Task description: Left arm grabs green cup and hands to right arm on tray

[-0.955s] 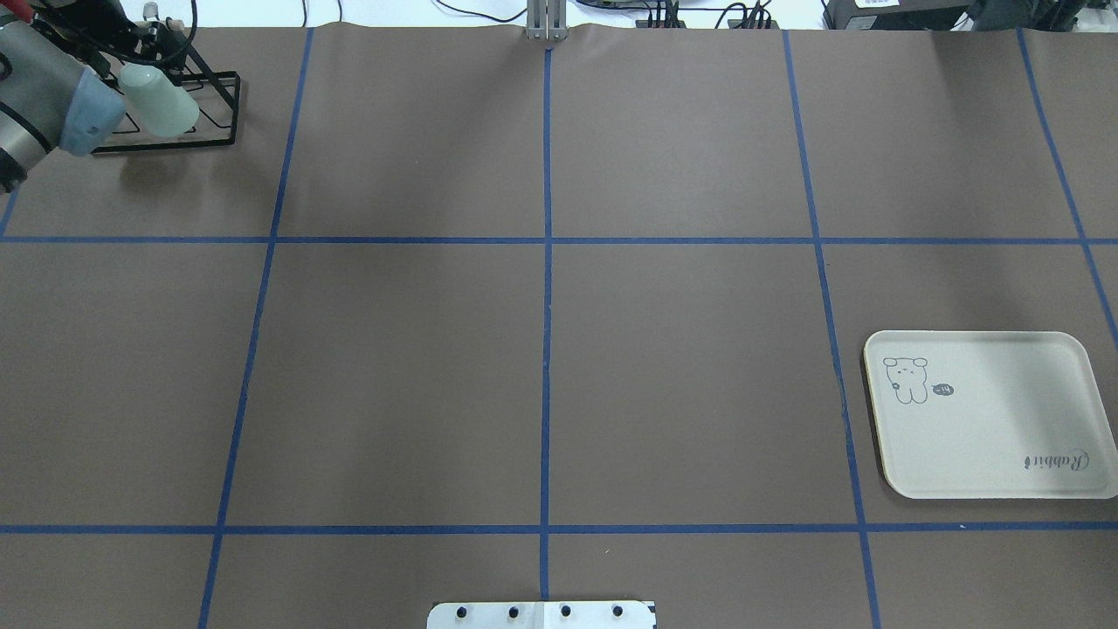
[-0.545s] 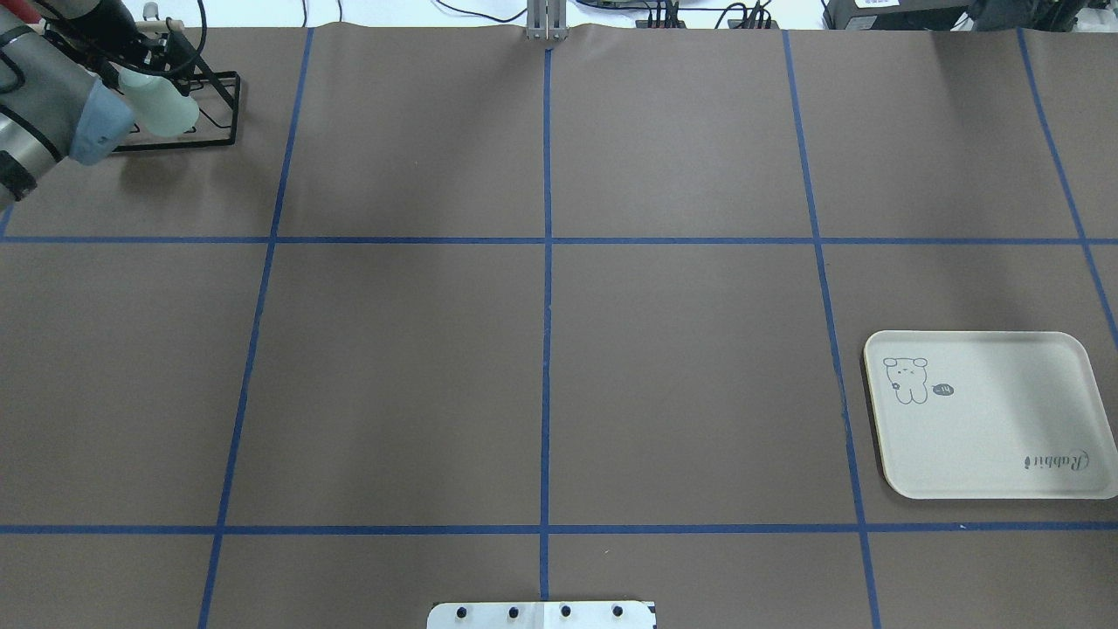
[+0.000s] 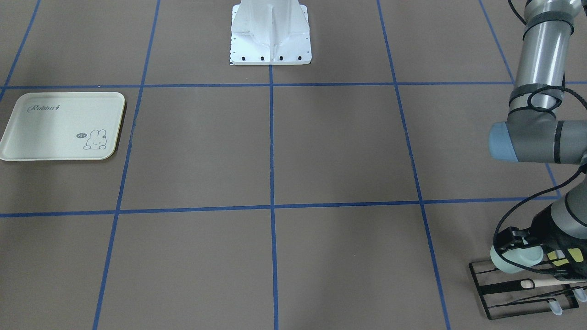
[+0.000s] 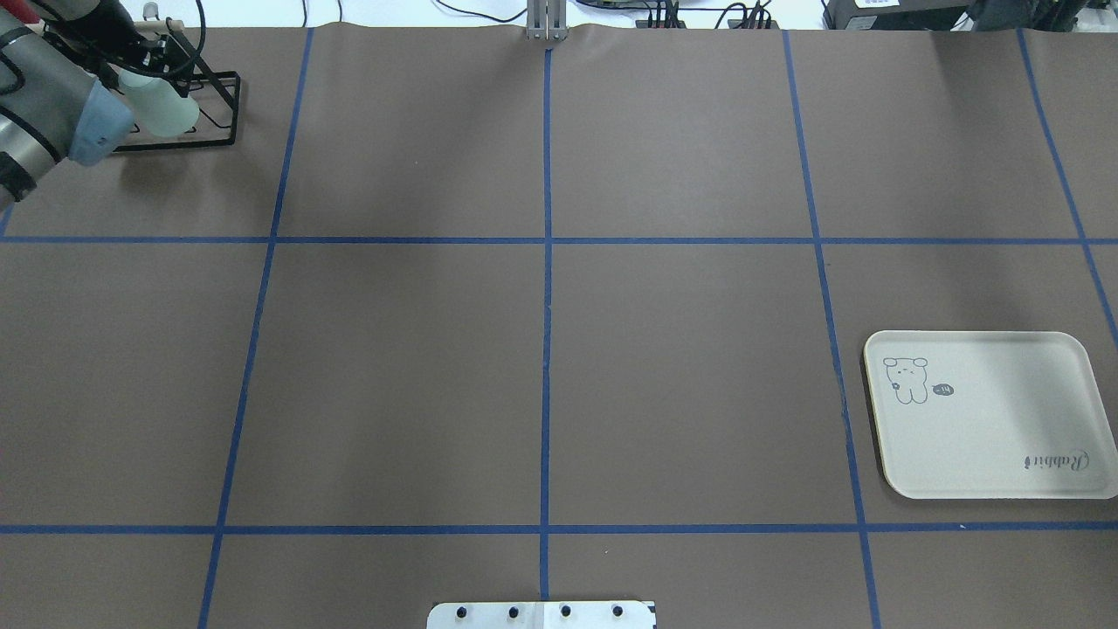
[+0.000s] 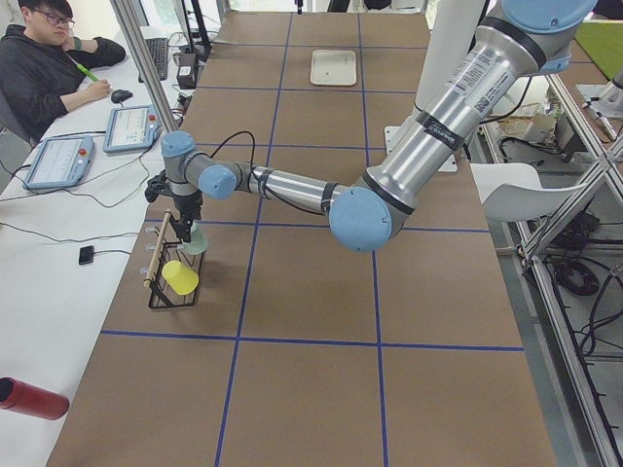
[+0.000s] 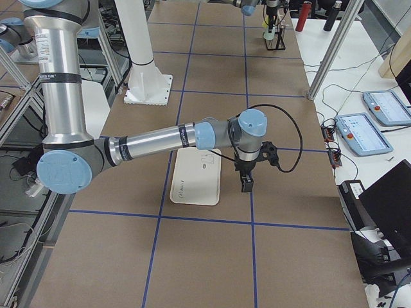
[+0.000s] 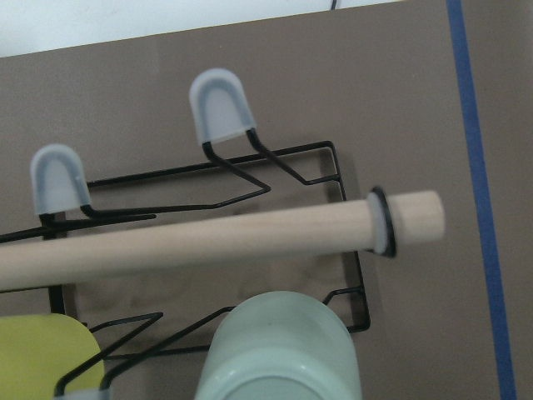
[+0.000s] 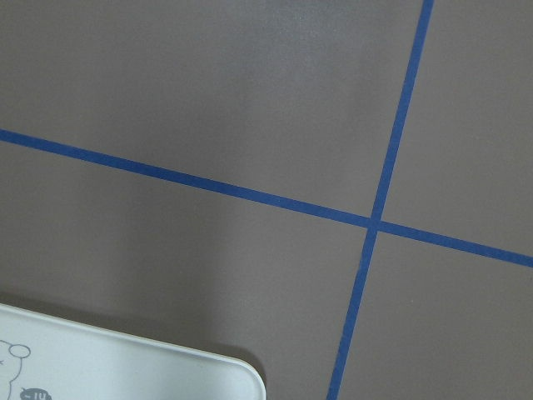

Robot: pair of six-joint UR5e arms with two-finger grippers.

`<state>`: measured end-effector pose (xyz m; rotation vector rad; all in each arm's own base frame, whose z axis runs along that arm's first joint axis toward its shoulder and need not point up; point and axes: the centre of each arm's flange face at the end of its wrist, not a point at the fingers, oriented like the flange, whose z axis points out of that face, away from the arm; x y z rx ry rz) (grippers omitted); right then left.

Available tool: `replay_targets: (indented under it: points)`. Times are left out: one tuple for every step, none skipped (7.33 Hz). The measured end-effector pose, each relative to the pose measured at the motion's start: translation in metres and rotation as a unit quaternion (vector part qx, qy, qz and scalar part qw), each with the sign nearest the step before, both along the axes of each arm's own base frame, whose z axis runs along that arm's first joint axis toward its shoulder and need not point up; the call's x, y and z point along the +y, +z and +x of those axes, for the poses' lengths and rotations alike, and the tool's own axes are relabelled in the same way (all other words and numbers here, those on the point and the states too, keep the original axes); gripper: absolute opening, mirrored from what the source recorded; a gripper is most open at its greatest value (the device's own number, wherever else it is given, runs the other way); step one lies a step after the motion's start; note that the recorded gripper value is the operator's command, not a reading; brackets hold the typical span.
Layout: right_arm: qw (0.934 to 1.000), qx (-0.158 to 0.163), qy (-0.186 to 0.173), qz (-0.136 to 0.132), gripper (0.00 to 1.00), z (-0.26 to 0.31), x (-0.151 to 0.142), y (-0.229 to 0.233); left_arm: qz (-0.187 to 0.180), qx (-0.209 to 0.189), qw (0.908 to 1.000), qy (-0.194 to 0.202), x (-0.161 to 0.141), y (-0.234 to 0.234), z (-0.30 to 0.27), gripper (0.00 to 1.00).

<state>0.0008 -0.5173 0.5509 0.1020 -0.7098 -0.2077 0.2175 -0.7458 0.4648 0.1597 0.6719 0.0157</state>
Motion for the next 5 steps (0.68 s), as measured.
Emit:
replay_targets:
  points:
    - [1.0,0.0,0.0,0.0,1.0,-0.0001,0.0001,0.0002,-0.001,-0.002,1.0,0.003,-0.001,0.0038,-0.0009,0.99]
    - [1.0,0.0,0.0,0.0,1.0,-0.0001,0.0002,0.0003,0.002,-0.006,1.0,0.006,-0.0023,0.0064,-0.0021,0.99]
    - [1.0,0.0,0.0,0.0,1.0,-0.0001,0.0002,0.0003,0.003,-0.01,0.9999,0.007,-0.0039,0.0074,-0.0025,0.99]
    - [1.0,0.0,0.0,0.0,1.0,-0.0001,0.0001,0.0002,0.003,-0.012,0.9999,0.008,-0.0066,0.0066,-0.002,0.99]
    - [1.0,0.0,0.0,0.0,1.0,-0.0001,0.0,0.0001,0.003,-0.012,0.9999,0.008,-0.01,0.0046,-0.0009,0.97]
